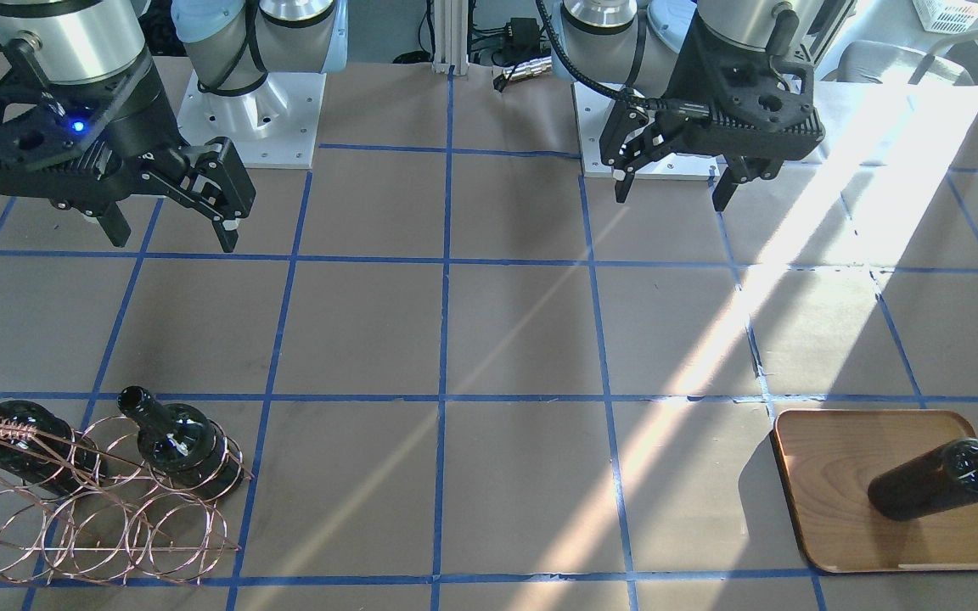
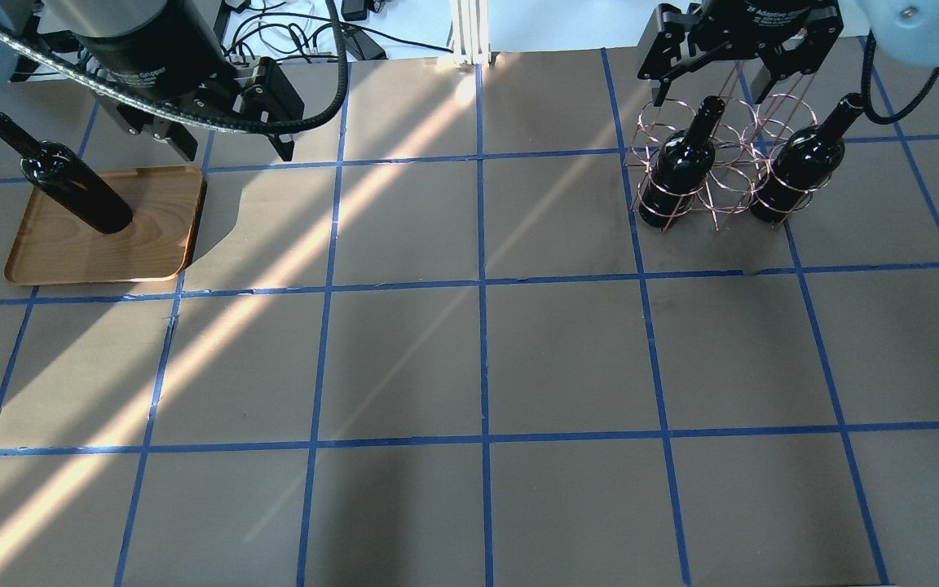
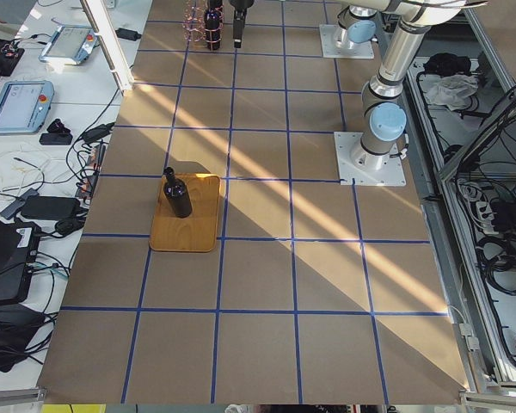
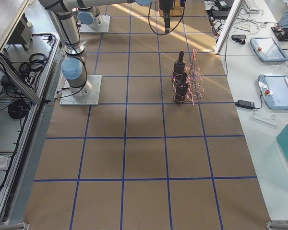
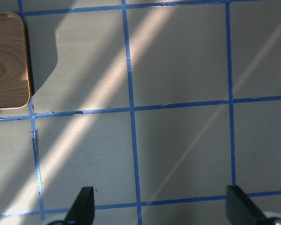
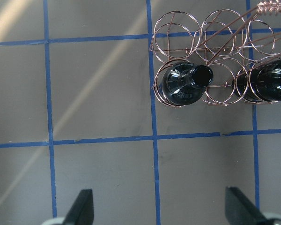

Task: Take wine from basket and place on tray
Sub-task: 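Open the left gripper and raise it away from the bottle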

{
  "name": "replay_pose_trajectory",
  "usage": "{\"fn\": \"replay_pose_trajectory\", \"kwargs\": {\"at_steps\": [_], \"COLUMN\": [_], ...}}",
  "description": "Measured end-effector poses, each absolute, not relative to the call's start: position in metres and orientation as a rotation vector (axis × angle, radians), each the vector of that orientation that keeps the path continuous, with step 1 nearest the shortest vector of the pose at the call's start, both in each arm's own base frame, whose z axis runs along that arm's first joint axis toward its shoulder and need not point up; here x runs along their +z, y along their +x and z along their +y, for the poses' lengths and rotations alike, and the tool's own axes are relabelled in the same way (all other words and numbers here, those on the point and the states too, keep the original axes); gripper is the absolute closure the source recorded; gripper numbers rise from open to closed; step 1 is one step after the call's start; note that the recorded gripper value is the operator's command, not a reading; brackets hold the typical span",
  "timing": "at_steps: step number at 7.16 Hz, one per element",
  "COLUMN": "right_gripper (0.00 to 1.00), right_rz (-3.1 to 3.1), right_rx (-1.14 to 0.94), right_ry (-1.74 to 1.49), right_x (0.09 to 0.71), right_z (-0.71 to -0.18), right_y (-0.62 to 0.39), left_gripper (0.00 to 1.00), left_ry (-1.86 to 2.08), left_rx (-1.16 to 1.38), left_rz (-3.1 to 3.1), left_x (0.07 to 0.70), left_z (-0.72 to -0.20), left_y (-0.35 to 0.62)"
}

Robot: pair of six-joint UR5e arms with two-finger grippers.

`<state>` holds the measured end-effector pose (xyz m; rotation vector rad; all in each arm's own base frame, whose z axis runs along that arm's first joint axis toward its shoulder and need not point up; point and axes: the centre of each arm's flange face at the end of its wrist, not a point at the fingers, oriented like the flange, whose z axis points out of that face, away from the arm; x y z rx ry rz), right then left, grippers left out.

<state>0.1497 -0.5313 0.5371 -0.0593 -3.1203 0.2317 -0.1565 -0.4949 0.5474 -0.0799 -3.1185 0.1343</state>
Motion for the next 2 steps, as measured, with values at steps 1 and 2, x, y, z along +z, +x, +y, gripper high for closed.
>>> {"fn": "replay_pose_trajectory", "kwargs": {"at_steps": [1, 2], "right_gripper": [0.00, 0.00], "right_rz": [-3.120, -3.120], "right_rx": [0.232, 0.232], "right_ry": [-0.059, -0.060], "right_x": [0.5372, 0.5372], "right_z": [-0.5313, -0.5313], "right_y": [0.1497, 0.1497], "left_gripper": [0.00, 0.00], "left_ry": [-0.060, -0.049], "left_rx": [0.137, 0.140], "left_rz": [-3.118, -3.118], "left_x": [0.5482, 0.5493], "left_z": [-0.4965, -0.4962], "left_y": [-0.1481, -0.1438]}}
